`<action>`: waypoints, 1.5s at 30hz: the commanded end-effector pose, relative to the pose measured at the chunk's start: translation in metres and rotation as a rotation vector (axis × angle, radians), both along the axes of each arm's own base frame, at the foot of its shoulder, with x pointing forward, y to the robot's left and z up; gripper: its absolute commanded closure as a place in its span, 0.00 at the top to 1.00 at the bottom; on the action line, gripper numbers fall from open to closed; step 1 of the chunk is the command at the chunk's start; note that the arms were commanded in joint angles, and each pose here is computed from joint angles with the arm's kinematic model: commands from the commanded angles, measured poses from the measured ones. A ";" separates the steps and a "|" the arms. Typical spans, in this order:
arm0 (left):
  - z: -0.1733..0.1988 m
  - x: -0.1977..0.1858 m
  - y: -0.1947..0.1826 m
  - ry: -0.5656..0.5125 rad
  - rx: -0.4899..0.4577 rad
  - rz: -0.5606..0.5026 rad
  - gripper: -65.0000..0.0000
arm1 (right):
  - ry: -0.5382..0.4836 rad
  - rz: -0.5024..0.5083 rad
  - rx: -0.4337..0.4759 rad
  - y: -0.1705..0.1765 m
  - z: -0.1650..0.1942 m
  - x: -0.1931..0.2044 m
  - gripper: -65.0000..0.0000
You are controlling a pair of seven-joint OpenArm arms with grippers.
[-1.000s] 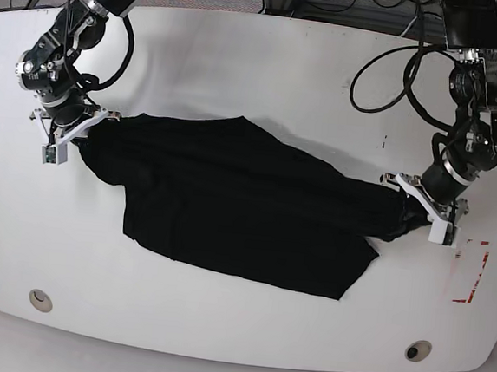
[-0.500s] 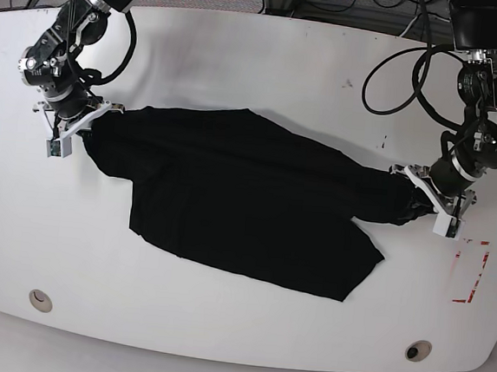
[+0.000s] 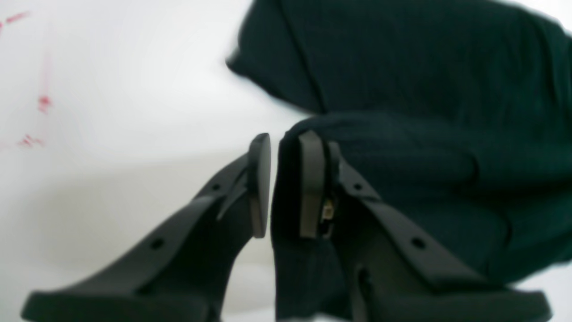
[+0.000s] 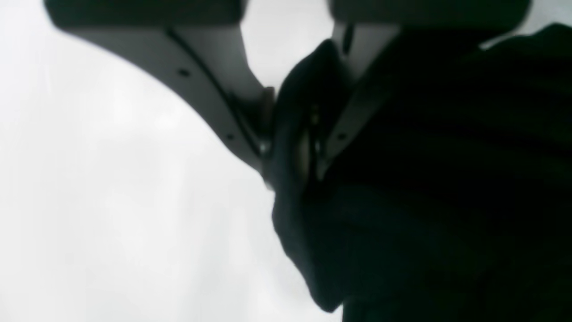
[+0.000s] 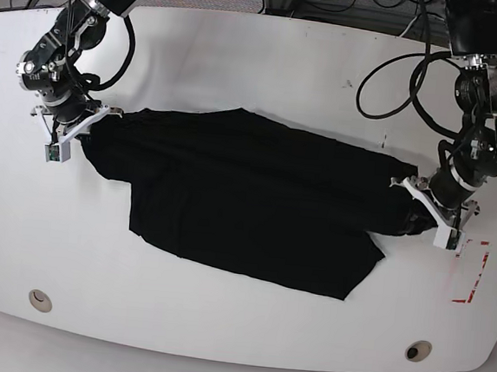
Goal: Fold the T-shirt properly
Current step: 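Pull the grasped sleeve edge away from the right gripper, stretching the shirt, then release the sleeve edge with the left gripper and lift slightly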
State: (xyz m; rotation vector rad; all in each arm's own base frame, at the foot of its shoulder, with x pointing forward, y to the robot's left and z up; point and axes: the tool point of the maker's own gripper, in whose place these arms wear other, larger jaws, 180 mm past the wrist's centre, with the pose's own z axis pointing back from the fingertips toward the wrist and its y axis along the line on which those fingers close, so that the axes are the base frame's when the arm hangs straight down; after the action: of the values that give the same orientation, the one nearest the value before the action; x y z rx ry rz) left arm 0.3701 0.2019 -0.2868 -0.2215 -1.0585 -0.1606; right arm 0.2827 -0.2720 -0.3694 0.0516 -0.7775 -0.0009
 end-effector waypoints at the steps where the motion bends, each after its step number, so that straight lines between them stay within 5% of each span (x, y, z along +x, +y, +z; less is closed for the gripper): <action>1: 0.040 0.017 -0.001 -0.132 -0.010 0.001 0.12 | -0.040 -0.017 -0.046 -0.013 0.018 0.007 0.00; 6: 0.058 0.029 -0.004 -0.181 -0.011 0.004 0.11 | -0.033 -0.017 -0.050 -0.013 0.019 0.007 0.00; 26: 0.060 0.048 -0.005 -0.149 -0.004 0.003 0.38 | 0.007 -0.014 -0.034 -0.010 0.002 -0.009 0.00; 28: 0.055 0.048 -0.012 -0.119 0.001 -0.018 0.48 | -0.017 -0.013 -0.028 -0.009 0.008 0.000 0.00; 34: 0.051 0.047 -0.017 -0.093 0.011 -0.035 0.57 | -0.024 -0.013 -0.027 -0.009 0.010 0.002 0.00; 45: 0.043 0.037 -0.008 -0.072 0.065 -0.044 0.56 | -0.036 -0.012 -0.046 -0.014 0.017 0.005 0.00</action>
State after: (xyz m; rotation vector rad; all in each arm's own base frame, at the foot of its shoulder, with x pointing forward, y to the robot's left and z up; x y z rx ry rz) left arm 0.4017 0.1895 -0.2623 -0.1947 -1.0613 -0.2342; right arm 0.2756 -0.2806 -0.3715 0.0187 -0.7427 -0.0018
